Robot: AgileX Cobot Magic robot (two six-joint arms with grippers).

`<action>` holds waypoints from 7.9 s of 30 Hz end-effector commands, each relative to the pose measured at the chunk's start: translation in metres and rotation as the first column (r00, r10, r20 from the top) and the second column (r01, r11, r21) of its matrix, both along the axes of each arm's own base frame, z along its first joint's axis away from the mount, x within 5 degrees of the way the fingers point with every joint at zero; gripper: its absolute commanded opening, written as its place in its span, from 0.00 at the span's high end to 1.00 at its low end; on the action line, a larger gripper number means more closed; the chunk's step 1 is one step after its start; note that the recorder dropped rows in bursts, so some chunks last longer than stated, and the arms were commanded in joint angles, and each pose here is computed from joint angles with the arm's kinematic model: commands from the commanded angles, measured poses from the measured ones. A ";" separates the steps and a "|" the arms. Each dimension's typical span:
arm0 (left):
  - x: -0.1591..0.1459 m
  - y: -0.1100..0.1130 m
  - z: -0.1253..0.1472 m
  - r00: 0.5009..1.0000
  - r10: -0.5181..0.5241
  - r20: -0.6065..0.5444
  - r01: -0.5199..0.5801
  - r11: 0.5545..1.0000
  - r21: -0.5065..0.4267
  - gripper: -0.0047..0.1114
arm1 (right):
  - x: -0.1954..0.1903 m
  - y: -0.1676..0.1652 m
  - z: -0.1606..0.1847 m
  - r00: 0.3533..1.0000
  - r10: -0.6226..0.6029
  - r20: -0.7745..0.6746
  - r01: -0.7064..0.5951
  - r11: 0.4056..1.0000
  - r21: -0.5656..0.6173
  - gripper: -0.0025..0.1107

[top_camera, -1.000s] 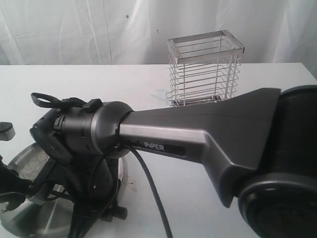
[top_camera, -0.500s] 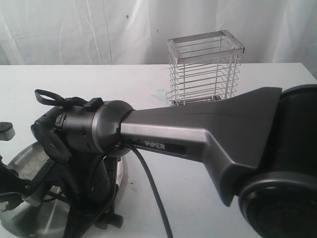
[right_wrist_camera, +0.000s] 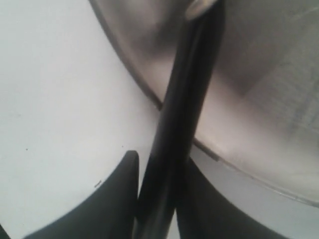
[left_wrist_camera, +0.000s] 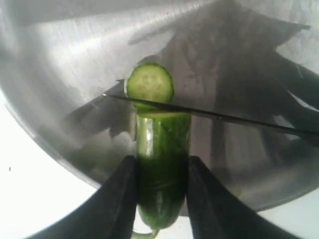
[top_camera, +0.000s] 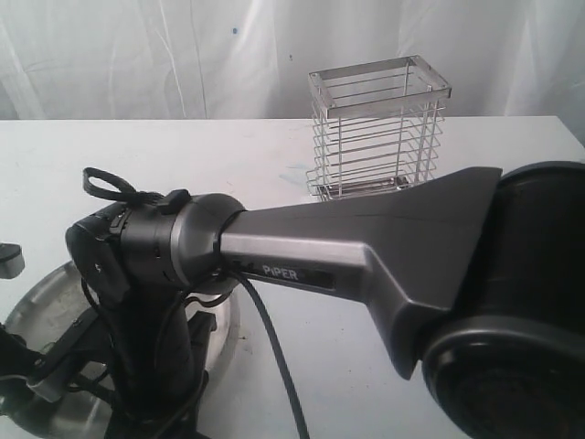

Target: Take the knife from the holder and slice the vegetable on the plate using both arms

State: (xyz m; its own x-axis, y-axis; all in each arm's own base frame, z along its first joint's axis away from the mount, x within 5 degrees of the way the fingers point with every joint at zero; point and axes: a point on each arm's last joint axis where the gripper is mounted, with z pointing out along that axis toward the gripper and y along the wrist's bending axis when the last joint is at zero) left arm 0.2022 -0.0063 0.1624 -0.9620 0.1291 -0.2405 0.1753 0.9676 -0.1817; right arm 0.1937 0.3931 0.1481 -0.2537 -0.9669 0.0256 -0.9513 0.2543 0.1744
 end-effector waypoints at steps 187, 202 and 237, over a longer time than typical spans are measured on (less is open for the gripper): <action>-0.049 -0.008 0.069 0.763 0.427 0.486 -0.319 0.902 -0.292 0.44 | 0.058 -0.006 0.032 0.888 0.262 0.378 -0.350 0.918 0.186 0.98; -0.050 -0.008 0.068 0.772 0.408 0.488 -0.310 0.911 -0.271 0.44 | 0.059 -0.005 0.022 0.894 0.267 0.359 -0.346 0.922 0.176 0.98; -0.032 0.003 0.009 0.809 0.509 0.294 -0.477 0.861 -0.178 0.95 | 0.056 -0.008 0.020 0.903 0.284 0.323 -0.344 0.928 0.146 0.98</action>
State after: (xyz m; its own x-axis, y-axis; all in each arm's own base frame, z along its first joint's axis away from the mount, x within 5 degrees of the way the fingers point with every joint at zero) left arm 0.1702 -0.0044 0.1777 -0.7424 -0.3860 -0.5476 -0.2517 0.9182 -0.3060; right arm 0.2509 0.3857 0.1669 0.0917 -0.9731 -0.2113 -0.9911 -0.0686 -0.1144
